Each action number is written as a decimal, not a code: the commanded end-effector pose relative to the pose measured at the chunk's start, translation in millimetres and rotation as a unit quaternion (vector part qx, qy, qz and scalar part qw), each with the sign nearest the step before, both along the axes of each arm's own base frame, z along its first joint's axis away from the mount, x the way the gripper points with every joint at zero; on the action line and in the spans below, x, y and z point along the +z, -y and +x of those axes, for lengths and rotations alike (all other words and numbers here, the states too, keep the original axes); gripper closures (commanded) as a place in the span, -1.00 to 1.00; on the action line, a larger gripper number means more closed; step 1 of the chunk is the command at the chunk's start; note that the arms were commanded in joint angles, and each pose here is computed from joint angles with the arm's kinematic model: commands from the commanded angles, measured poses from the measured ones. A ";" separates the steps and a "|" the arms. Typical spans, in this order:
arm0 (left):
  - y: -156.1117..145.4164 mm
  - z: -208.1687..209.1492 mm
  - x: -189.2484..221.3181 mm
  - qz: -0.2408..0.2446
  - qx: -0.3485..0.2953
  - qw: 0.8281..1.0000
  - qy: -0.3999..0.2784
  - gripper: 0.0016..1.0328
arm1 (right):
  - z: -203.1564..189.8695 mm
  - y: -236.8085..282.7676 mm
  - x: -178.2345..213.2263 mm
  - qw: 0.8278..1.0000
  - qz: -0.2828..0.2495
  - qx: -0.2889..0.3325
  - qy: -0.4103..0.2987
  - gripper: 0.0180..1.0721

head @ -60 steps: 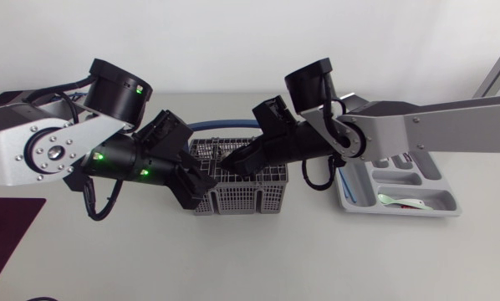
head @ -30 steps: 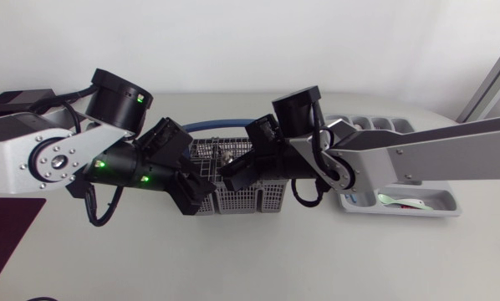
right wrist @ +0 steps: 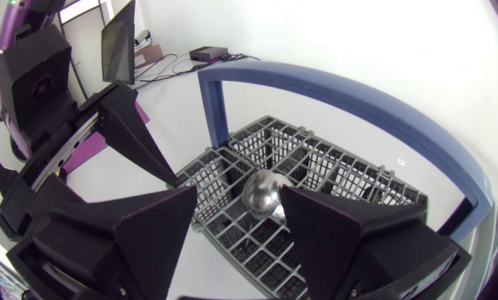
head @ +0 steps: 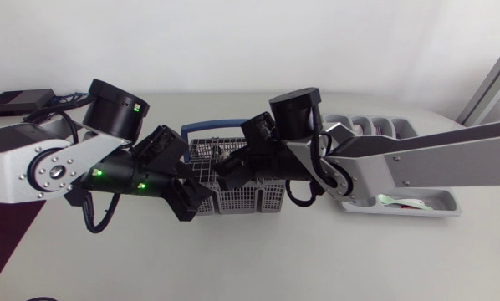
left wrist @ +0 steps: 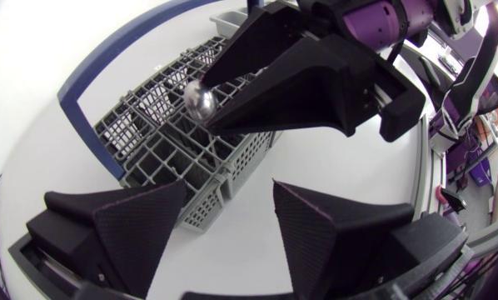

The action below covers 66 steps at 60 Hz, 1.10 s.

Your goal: Unload the cutlery basket into the drawer organizer.

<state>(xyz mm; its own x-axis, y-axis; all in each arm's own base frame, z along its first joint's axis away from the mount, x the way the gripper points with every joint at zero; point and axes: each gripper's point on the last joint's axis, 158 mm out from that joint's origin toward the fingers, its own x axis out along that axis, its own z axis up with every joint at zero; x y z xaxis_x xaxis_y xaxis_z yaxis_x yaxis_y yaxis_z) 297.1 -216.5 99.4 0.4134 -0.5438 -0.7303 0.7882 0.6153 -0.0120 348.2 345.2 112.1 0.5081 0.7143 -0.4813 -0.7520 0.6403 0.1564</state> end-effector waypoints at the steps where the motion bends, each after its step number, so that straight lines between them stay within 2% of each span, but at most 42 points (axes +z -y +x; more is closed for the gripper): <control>1: -3.4 -3.2 -1.9 0.002 -0.007 1.000 0.005 -0.79 | -6.9 -1.1 -12.1 1.000 0.000 0.003 -0.015 -0.40; 31: 1.5 -4.5 9.0 -0.007 -0.010 1.000 0.017 -0.79 | 6.4 4.1 -24.0 1.000 -0.017 -0.018 -0.006 -0.39; 39: 1.0 -5.5 9.2 -0.008 -0.010 1.000 0.017 -0.79 | 0.3 -0.4 -23.6 1.000 -0.012 0.000 -0.009 0.13; 48: 0.3 -5.6 11.1 -0.009 -0.010 1.000 0.020 -0.79 | -9.9 -6.2 -21.9 1.000 -0.006 0.022 -0.014 0.46; 61: 0.4 -5.5 10.2 -0.010 -0.009 1.000 0.021 -0.79 | -12.8 -8.6 -26.7 0.999 -0.011 0.030 -0.017 0.47; 66: 0.8 -5.9 9.8 -0.010 -0.010 1.000 0.021 -0.79 | -14.0 -10.7 -27.9 0.999 -0.014 0.033 -0.016 0.54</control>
<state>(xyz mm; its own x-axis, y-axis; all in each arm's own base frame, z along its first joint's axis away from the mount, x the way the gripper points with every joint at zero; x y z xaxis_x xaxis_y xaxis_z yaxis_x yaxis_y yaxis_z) 297.7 -217.3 113.9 0.4431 -0.5600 -0.7001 0.7887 0.6147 0.0074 346.6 350.8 104.1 0.4848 0.7315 -0.4795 -0.7700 0.6169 0.1628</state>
